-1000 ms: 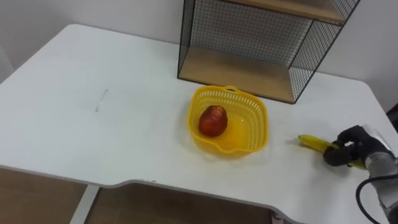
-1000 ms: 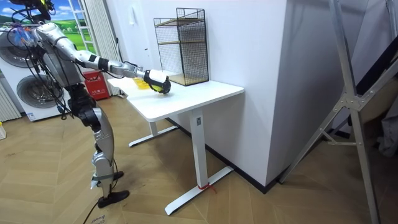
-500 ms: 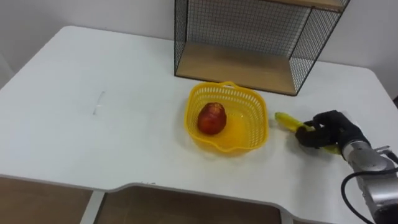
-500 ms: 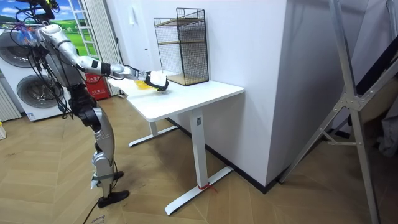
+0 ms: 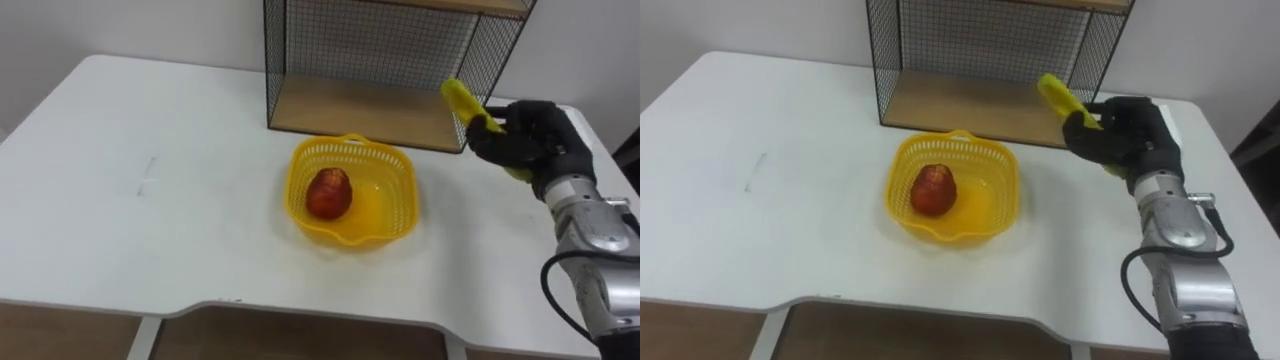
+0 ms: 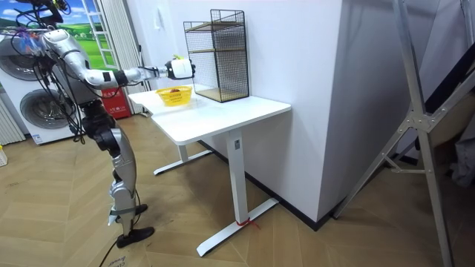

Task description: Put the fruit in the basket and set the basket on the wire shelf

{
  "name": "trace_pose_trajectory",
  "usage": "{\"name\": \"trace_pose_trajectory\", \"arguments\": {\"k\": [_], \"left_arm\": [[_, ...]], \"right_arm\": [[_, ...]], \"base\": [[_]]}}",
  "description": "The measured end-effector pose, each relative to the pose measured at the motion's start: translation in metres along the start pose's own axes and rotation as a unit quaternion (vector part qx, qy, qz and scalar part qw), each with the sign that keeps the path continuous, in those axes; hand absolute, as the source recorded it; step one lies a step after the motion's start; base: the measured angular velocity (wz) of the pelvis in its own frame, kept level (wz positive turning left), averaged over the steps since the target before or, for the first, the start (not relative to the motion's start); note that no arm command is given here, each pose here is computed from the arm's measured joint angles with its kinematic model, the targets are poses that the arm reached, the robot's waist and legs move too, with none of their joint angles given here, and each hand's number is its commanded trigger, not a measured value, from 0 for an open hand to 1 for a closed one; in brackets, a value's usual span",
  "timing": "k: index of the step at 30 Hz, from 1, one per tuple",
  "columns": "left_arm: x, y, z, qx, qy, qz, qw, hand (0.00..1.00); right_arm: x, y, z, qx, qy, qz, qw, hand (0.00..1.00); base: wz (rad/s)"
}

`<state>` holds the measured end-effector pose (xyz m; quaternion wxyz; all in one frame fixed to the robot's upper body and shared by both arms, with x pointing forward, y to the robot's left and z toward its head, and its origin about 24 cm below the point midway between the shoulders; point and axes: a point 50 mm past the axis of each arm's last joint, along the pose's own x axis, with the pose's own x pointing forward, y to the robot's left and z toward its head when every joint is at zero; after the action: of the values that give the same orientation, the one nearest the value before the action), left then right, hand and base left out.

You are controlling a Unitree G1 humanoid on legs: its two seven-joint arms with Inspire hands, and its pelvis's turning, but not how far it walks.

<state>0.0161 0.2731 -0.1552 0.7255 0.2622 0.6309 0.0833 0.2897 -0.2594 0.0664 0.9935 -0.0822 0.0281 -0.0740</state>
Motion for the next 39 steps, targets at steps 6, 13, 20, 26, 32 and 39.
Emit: {"name": "trace_pose_trajectory", "arguments": {"k": [6, 13, 20, 26, 32, 39], "left_arm": [[-0.001, -0.004, 0.000, -0.002, 0.000, -0.005, 1.000, 0.00], [-0.001, -0.008, 0.003, 0.004, -0.007, -0.010, 1.000, 0.00], [0.000, -0.007, 0.011, 0.012, -0.024, -0.011, 1.000, 0.00], [0.000, -0.008, 0.016, 0.019, -0.031, -0.013, 0.999, 0.00], [0.000, -0.008, 0.016, 0.019, -0.030, -0.025, 0.999, 0.00], [0.001, -0.008, 0.021, 0.018, -0.035, -0.028, 0.999, 0.00]], "right_arm": [[-0.007, 0.010, 0.023, -0.007, -0.056, 0.016, 0.998, 1.00], [-0.012, 0.031, 0.042, -0.089, -0.111, 0.049, 0.989, 1.00], [-0.014, 0.047, 0.040, -0.165, -0.115, 0.098, 0.975, 1.00], [-0.016, 0.056, 0.038, -0.198, -0.111, 0.141, 0.964, 1.00], [-0.017, 0.059, 0.039, -0.246, -0.113, 0.160, 0.949, 0.00], [-0.018, 0.060, 0.037, -0.272, -0.106, 0.179, 0.940, 0.00]], "base": [[0.00], [-0.06], [0.00], [0.03], [0.00], [0.00]]}}
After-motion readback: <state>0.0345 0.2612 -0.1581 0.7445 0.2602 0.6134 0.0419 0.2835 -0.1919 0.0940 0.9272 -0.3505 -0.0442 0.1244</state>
